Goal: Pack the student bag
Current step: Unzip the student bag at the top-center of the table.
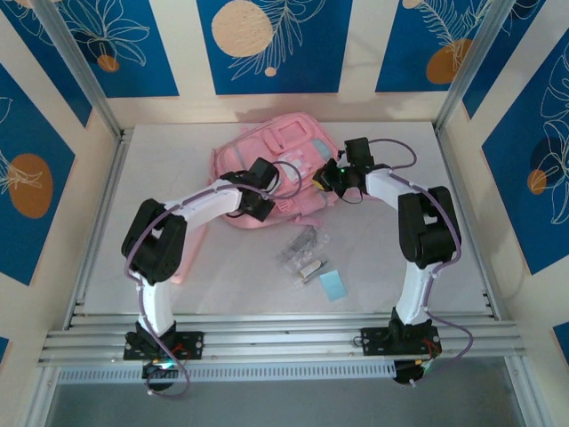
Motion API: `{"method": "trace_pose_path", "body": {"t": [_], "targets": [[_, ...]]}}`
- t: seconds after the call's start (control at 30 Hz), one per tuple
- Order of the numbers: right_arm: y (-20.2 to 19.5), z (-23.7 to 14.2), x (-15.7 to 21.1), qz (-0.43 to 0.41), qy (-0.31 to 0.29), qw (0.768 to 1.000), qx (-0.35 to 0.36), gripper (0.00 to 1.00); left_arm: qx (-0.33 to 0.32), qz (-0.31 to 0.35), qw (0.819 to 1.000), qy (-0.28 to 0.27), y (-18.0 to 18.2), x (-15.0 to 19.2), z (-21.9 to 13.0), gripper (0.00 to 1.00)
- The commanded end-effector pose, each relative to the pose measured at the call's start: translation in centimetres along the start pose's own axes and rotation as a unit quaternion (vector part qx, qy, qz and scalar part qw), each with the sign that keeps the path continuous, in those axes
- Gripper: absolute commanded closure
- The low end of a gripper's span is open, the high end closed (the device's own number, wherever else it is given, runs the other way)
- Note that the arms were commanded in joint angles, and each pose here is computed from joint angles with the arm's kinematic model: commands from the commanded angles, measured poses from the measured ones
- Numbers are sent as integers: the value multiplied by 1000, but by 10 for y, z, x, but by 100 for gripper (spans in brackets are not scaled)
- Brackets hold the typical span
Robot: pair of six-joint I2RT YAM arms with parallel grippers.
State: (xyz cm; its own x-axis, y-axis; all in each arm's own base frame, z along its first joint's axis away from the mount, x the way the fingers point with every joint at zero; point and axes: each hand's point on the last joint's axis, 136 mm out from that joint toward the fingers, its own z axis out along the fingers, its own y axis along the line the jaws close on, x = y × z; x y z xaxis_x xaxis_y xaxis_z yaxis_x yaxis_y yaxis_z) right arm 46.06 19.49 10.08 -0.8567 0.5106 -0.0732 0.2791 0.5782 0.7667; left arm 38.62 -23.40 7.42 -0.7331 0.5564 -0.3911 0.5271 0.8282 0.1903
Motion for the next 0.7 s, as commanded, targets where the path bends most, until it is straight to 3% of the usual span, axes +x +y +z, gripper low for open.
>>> {"method": "trace_pose_path", "body": {"t": [0.0,0.1,0.23,0.3,0.43,0.67], "targets": [[7,-32,-69,-18,-91,996,-7,100,-118,61,989,66,35,38,-21,100],[19,-33,-56,-20,-69,997,-28,100,-93,80,992,20,11,13,-33,100],[25,-44,-28,-14,-52,997,-49,62,-48,56,997,-21,-5,-15,-49,100],[24,-51,-12,-6,-42,998,-54,52,-27,46,998,-36,-11,-27,-57,100],[25,-57,22,5,-14,997,-70,44,3,38,997,-66,-24,-48,-71,100],[28,-36,58,31,20,995,-89,43,25,55,993,-97,-50,-67,-86,100]]}}
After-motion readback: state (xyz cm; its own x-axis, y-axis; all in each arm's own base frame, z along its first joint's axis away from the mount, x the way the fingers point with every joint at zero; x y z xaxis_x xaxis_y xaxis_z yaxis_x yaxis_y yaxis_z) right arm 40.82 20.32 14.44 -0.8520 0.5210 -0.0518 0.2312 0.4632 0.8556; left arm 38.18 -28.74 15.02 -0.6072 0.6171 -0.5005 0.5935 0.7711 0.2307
